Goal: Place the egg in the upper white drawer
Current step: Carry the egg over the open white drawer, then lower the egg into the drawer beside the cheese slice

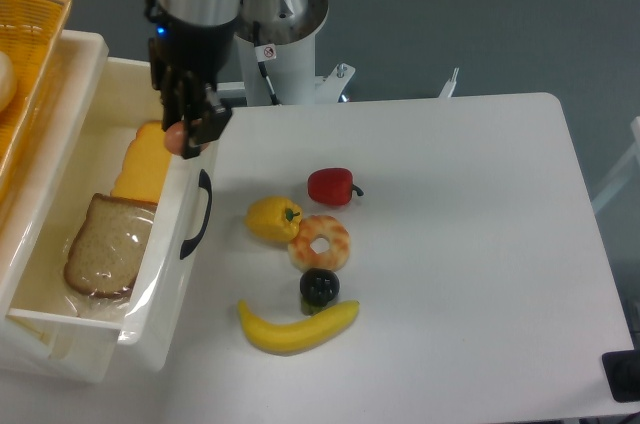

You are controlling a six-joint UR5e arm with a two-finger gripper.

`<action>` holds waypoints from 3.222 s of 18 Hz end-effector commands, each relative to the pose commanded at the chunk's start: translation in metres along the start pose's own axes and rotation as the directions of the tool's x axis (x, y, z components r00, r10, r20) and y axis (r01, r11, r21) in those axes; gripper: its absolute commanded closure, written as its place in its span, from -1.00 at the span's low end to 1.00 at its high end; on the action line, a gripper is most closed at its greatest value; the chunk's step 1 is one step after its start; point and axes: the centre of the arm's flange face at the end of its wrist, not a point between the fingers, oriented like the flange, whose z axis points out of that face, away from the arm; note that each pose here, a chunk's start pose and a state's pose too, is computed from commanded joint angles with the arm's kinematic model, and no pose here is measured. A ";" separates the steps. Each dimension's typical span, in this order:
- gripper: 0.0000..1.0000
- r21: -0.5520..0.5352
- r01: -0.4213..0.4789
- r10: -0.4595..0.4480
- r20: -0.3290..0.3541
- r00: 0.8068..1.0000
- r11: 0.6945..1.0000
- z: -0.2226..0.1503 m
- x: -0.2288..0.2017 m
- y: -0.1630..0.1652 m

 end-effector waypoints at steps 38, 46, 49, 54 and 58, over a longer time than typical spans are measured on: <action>0.37 -0.055 -0.067 0.056 -0.173 0.983 0.996 0.090 0.026 -0.019; 0.30 -0.062 -0.066 0.053 -0.187 0.981 0.996 0.099 0.025 -0.018; 0.25 -0.062 -0.066 0.053 -0.189 0.981 0.996 0.100 0.026 -0.018; 0.23 -0.066 -0.066 0.052 -0.189 0.981 0.996 0.101 0.025 -0.017; 0.23 -0.065 -0.067 0.054 -0.190 0.980 0.996 0.103 0.024 -0.018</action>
